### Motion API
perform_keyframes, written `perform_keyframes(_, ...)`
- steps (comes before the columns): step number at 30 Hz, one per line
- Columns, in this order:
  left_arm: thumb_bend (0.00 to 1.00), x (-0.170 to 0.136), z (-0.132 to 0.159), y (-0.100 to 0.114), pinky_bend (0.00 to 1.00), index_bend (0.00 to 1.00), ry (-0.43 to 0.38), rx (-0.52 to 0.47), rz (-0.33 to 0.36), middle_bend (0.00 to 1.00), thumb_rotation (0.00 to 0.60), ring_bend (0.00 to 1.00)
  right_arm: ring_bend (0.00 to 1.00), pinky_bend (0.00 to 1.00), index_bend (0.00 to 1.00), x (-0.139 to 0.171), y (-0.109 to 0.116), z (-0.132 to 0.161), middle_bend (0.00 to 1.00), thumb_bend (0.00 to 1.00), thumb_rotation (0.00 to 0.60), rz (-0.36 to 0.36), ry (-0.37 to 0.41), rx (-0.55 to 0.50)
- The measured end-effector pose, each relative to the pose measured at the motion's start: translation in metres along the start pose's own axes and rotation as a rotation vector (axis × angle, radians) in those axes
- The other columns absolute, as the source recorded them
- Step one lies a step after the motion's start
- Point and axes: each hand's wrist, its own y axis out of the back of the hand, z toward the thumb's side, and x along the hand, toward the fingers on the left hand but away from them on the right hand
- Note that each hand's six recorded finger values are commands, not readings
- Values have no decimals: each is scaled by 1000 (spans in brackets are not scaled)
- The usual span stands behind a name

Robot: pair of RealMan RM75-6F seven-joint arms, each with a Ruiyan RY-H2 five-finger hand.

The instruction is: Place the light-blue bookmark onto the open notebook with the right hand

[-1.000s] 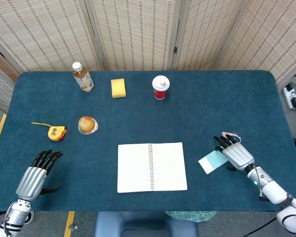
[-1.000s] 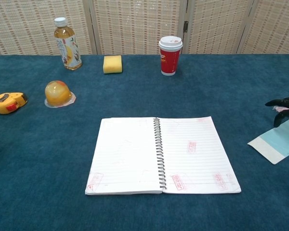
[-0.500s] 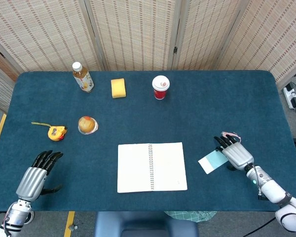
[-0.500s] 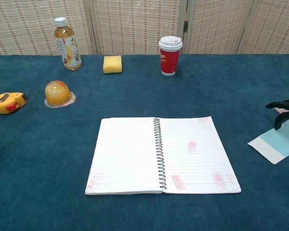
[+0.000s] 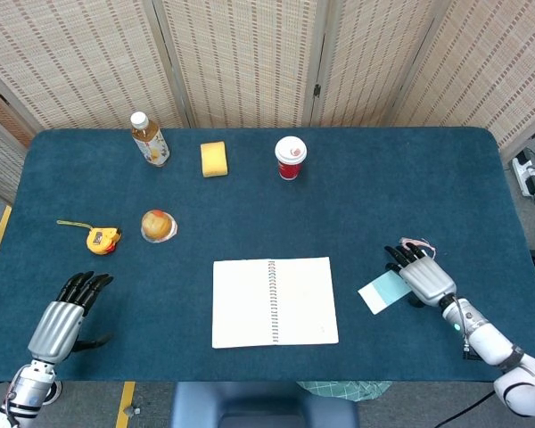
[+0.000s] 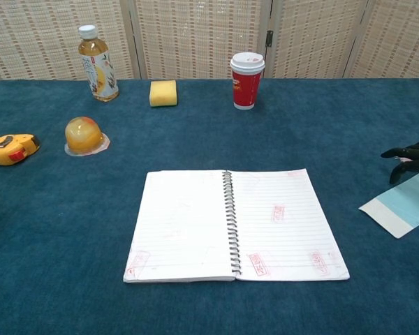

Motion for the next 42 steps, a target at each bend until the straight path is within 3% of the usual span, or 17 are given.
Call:
perform_keyframes(14, 149, 0, -1, -1, 111, 148, 3, 3, 0, 160, 600, 87, 0, 0, 419, -2, 0, 0, 0, 233, 600, -13, -9, 6)
perform_keyframes(22, 147, 0, 0, 0, 111, 149, 4, 4, 0, 160, 600, 87, 0, 0, 418, 0, 5, -2, 0, 231, 600, -37, -13, 1)
perform_keyframes(28, 148, 0, 0, -1, 111, 149, 2, 4, -1, 160, 600, 87, 0, 0, 405, 3, 23, 2, 0, 230, 600, -95, 11, 6)
perform_keyframes(34, 148, 0, 2, 0, 111, 149, -1, 2, 6, 160, 600, 88, 0, 0, 405, -2, 54, 20, 0, 231, 600, -196, 94, 146)
perform_keyframes(42, 149, 0, 0, 3, 111, 149, 7, -2, 15, 161, 600, 88, 0, 0, 397, -21, 104, 83, 0, 217, 600, -372, 339, 386)
